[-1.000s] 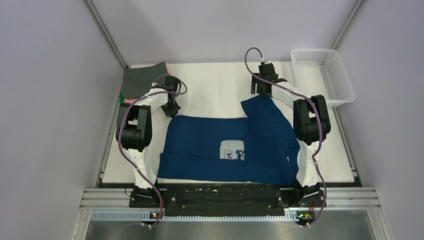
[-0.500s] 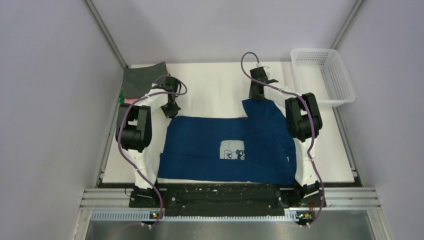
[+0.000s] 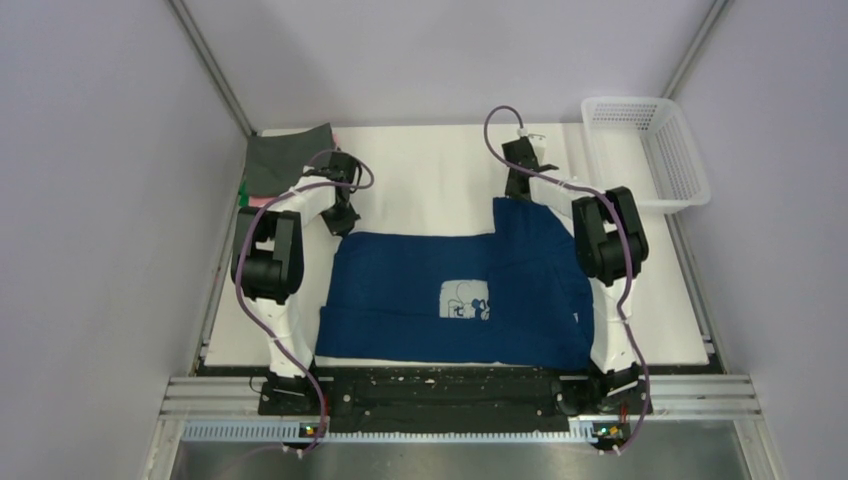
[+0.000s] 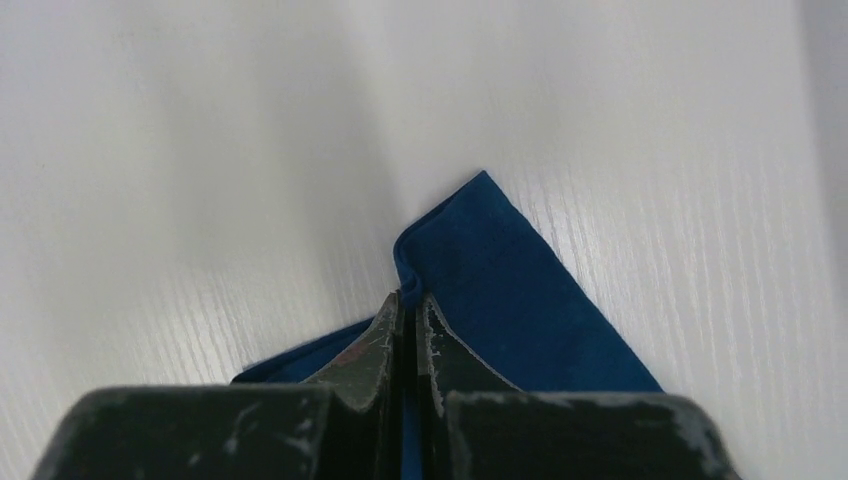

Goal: Fold and stack the t-shirts
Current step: Fold the other side of the tshirt into a rectangle

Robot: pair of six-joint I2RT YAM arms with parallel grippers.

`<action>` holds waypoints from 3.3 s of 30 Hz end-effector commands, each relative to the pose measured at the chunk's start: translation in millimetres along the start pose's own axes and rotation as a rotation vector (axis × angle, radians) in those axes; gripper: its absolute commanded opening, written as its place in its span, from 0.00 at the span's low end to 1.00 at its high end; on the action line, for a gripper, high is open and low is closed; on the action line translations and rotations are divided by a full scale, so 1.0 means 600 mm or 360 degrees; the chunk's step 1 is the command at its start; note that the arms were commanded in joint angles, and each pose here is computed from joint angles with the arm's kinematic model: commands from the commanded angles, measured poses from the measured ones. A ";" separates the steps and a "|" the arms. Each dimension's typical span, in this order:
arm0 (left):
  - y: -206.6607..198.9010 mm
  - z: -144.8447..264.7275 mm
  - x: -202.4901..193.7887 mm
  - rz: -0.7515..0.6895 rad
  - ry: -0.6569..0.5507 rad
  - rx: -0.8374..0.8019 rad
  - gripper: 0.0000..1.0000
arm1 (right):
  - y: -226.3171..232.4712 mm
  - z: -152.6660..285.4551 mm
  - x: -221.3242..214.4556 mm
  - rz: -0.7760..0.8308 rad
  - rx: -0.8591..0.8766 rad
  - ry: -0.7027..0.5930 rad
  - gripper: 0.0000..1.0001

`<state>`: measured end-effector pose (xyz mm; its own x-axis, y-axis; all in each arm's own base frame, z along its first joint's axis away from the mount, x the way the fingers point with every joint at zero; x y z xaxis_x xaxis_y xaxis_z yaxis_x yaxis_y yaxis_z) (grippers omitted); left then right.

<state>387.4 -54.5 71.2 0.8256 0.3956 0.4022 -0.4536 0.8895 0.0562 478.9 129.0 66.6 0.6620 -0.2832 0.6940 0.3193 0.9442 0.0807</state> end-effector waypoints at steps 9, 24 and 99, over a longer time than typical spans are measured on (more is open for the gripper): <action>-0.003 0.033 0.044 0.0025 -0.0077 -0.0087 0.00 | 0.017 0.055 0.050 0.0116 0.0234 -0.0204 0.00; 0.056 0.094 -0.061 0.0078 -0.0165 -0.0313 0.00 | -0.044 0.290 -0.087 0.0092 0.0483 -0.0276 0.00; 0.192 0.173 -0.138 0.0250 -0.0370 0.0055 0.83 | -0.199 0.510 -0.365 -0.0081 0.0961 0.0742 0.83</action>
<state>234.5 -22.4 103.3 0.7311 0.4491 0.5136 -0.5182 0.8552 -0.0103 90.7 112.9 94.8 0.9226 -0.2483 0.2954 0.1070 0.9000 0.4225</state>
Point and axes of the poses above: each gripper's point midway between its finger pads, its own z axis back along the fingers, its own y axis along the line the jaws close on, x = y × z, the point moved 5 cm from there along z, back along the fingers, and after that the axes turned 6 degrees about -z, right-handed, at the moved point
